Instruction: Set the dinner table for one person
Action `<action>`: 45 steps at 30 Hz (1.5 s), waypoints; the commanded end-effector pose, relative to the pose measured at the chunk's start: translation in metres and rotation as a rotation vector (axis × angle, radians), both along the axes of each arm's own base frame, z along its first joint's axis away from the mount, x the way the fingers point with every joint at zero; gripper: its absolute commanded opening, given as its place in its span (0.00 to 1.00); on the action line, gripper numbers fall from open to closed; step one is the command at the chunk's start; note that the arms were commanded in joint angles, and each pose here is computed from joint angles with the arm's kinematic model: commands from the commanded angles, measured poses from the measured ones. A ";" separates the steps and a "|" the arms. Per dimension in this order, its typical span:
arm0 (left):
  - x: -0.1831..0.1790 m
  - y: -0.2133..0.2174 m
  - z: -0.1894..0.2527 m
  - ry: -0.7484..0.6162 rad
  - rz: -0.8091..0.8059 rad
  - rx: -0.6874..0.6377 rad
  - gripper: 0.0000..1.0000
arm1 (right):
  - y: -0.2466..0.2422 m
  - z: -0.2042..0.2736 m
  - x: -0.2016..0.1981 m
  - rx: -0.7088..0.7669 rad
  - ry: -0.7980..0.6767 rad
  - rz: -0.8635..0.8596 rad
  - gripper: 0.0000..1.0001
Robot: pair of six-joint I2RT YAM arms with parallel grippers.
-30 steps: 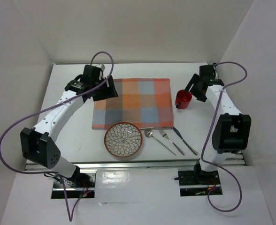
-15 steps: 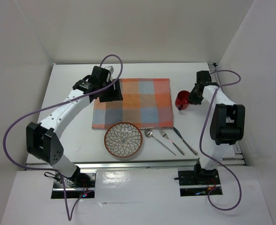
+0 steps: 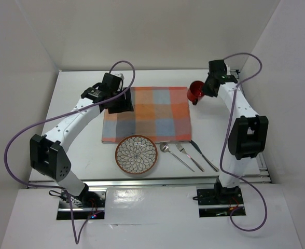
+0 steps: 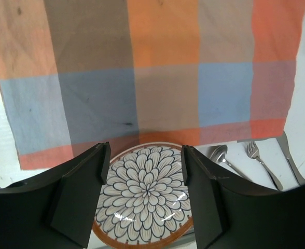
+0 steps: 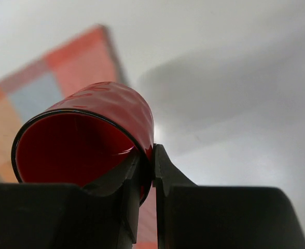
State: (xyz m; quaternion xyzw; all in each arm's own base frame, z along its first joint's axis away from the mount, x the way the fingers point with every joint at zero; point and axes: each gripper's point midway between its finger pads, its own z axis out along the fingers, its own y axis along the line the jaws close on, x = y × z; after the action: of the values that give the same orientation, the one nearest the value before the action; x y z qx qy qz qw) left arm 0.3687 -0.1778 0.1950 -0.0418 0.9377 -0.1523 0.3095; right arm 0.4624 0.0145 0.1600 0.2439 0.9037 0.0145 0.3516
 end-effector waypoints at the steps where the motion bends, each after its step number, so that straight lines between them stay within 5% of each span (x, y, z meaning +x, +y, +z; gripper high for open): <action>1: -0.013 0.012 0.005 0.033 0.059 0.020 0.74 | 0.043 0.026 0.041 -0.001 -0.086 0.086 0.00; 8: -0.055 0.037 -0.010 0.110 0.083 0.091 0.77 | 0.081 0.008 0.092 -0.015 -0.068 0.144 0.00; 15: -0.114 0.041 -0.046 0.264 0.099 0.010 0.78 | 0.093 -0.007 0.113 -0.030 -0.070 0.150 0.00; 21: -0.156 0.041 -0.095 0.396 0.113 -0.038 0.95 | 0.093 -0.024 0.114 -0.034 -0.039 0.151 0.00; 25: -0.167 0.041 -0.117 0.438 0.114 -0.042 0.98 | 0.099 -0.033 0.111 -0.013 -0.017 0.184 0.26; 27: -0.168 0.042 -0.126 0.451 0.119 -0.049 0.98 | 0.104 -0.032 0.113 0.008 -0.025 0.201 0.54; 29: -0.170 0.036 -0.130 0.458 0.109 -0.083 0.97 | 0.108 -0.027 0.112 0.023 -0.037 0.213 0.71; 31: -0.166 0.036 -0.137 0.458 0.117 -0.107 0.94 | 0.110 -0.006 0.111 0.036 -0.073 0.222 0.86; 33: -0.162 0.034 -0.147 0.450 0.117 -0.158 0.90 | 0.106 0.007 0.110 0.046 -0.095 0.220 0.92; 40: -0.155 0.025 -0.170 0.464 0.101 -0.283 0.68 | 0.091 0.062 0.082 0.052 -0.170 0.216 0.93; 44: -0.151 0.023 -0.163 0.455 0.092 -0.295 0.32 | 0.077 0.073 0.065 0.035 -0.188 0.188 0.93; 45: -0.149 0.026 -0.159 0.448 0.108 -0.288 0.12 | 0.071 0.069 0.061 0.027 -0.175 0.185 0.93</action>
State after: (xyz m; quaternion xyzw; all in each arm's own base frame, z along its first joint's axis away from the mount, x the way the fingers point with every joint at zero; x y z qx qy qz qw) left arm 0.2047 -0.1477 0.0225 -0.1707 0.9548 -0.2339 0.0675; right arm 0.5264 0.1025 0.1914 0.1561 0.9095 0.0787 0.3771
